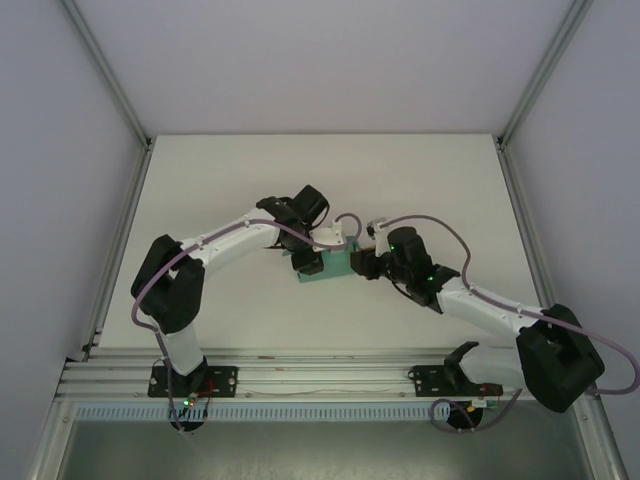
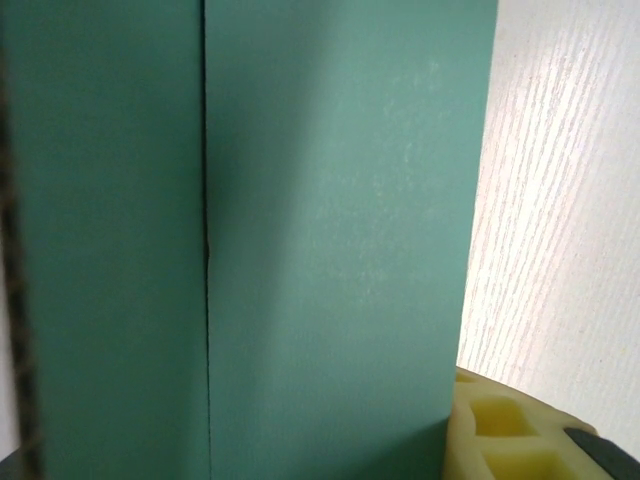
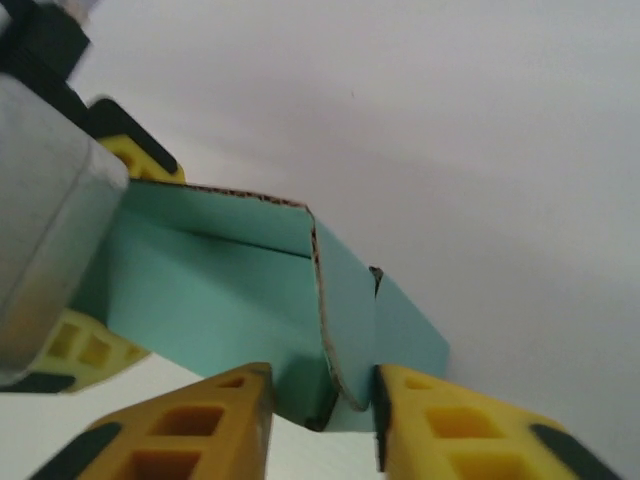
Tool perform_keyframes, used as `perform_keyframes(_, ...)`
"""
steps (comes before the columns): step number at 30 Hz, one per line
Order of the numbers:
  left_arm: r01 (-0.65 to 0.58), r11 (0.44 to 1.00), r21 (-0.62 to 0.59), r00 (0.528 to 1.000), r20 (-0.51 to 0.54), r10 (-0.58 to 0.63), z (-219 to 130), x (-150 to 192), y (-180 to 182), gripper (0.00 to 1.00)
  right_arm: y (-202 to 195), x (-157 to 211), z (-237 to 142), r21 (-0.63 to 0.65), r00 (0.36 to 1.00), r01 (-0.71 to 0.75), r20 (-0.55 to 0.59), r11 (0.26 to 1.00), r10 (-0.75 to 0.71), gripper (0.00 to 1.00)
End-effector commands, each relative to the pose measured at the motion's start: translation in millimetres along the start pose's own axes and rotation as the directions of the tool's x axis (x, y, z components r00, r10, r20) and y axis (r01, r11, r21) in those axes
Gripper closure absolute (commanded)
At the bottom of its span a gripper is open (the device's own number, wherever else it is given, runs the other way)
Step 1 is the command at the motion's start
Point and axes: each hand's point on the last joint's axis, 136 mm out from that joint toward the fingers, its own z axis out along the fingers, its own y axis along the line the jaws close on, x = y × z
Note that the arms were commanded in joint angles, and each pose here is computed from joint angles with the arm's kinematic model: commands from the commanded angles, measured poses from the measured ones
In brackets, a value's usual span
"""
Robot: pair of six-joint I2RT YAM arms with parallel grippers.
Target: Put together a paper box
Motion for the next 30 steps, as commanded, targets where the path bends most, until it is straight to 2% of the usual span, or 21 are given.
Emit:
perform_keyframes(1, -0.035, 0.999, 0.031, 0.999, 0.001, 0.035, 10, -3, -6, 0.63, 0, -13, -9, 0.043, 0.999, 0.031, -0.015, 0.999, -0.03, 0.64)
perform_keyframes(3, -0.036, 0.999, 0.03, 0.999, -0.009, 0.036, 11, -2, -5, 0.63, 2, -20, -14, 0.052, 0.999, 0.03, -0.015, 0.998, -0.029, 0.57)
perform_keyframes(8, -0.038, 0.999, 0.037, 0.999, -0.016, 0.039, 13, -1, -6, 0.63, -6, -39, -30, 0.142, 1.0, -0.014, 0.021, 0.99, 0.011, 0.5)
perform_keyframes(15, -0.04, 0.998, 0.046, 0.999, -0.026, 0.041, 14, -2, -6, 0.63, 8, -38, -25, 0.076, 0.997, 0.053, -0.068, 0.996, -0.048, 0.6)
perform_keyframes(18, -0.047, 0.998, 0.048, 0.999, -0.024, 0.048, 13, -1, -7, 0.63, 7, -35, -24, 0.08, 0.987, 0.12, -0.117, 0.99, -0.11, 0.6)
perform_keyframes(21, -0.052, 0.997, 0.052, 0.998, -0.018, 0.053, 12, -1, -8, 0.63, -3, -38, -23, 0.123, 0.981, 0.164, -0.126, 0.979, -0.148, 0.6)
perform_keyframes(25, -0.057, 0.997, 0.054, 0.998, -0.01, 0.058, 11, -3, -9, 0.63, -8, -41, -18, 0.116, 0.972, 0.197, -0.151, 0.974, -0.179, 0.6)
perform_keyframes(30, -0.057, 0.997, 0.055, 0.998, -0.013, 0.057, 12, -4, -8, 0.63, -10, -39, -8, 0.087, 0.966, 0.198, -0.185, 0.976, -0.18, 0.7)
